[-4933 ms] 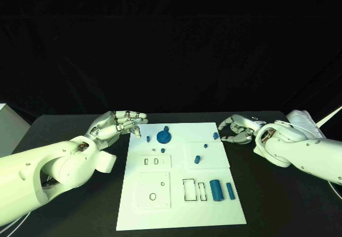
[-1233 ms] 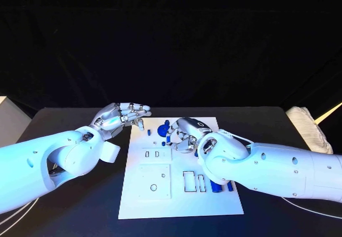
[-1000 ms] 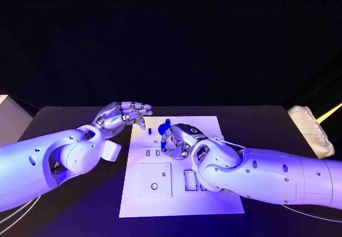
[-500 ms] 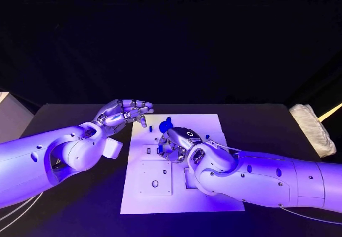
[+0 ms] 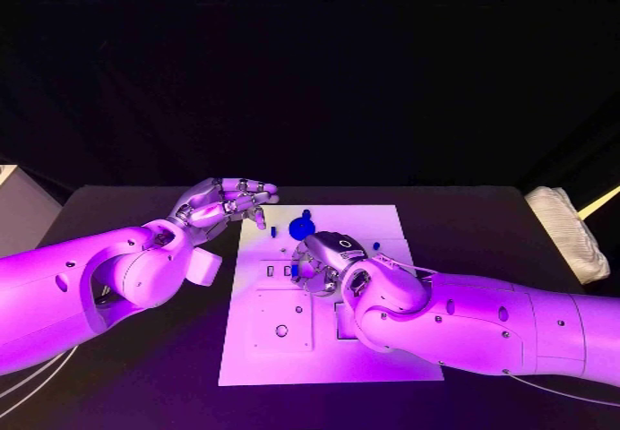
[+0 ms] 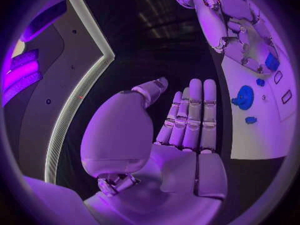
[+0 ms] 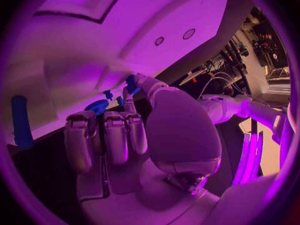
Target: Assemble the parts on the task board
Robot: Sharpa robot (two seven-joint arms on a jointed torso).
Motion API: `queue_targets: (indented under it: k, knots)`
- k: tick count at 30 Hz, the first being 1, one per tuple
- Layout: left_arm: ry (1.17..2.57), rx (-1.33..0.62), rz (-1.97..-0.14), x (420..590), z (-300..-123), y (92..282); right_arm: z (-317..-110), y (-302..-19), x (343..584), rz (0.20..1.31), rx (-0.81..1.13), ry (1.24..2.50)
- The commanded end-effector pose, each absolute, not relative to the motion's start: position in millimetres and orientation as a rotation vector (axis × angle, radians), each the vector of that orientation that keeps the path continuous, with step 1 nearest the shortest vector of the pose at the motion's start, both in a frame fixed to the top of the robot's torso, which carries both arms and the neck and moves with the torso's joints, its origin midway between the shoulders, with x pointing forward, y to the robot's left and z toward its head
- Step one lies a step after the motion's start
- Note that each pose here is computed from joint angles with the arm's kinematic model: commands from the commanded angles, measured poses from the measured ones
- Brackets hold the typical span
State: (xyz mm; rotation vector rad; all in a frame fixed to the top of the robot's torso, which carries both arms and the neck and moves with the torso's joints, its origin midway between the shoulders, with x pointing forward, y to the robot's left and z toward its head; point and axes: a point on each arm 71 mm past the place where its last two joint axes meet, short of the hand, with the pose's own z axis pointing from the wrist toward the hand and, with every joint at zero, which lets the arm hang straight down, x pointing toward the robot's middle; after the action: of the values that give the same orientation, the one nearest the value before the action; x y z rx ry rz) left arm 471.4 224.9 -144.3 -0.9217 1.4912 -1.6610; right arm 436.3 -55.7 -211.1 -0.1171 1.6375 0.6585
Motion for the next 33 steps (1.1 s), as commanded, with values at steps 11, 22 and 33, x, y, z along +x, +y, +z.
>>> queue_targets:
  k: [11,22,33]
  knots:
    - [1.508,-0.91,-1.683,470.6,-143.9,222.9,-210.4,-53.4,434.3,0.639,-0.163,1.612]
    - [1.514,-0.911,-1.685,470.4,-144.2,222.7,-212.2,-54.8,438.2,0.62,-0.17,1.611]
    - [1.518,-0.911,-1.684,470.8,-144.5,222.7,-213.9,-55.0,441.8,0.603,-0.181,1.613]
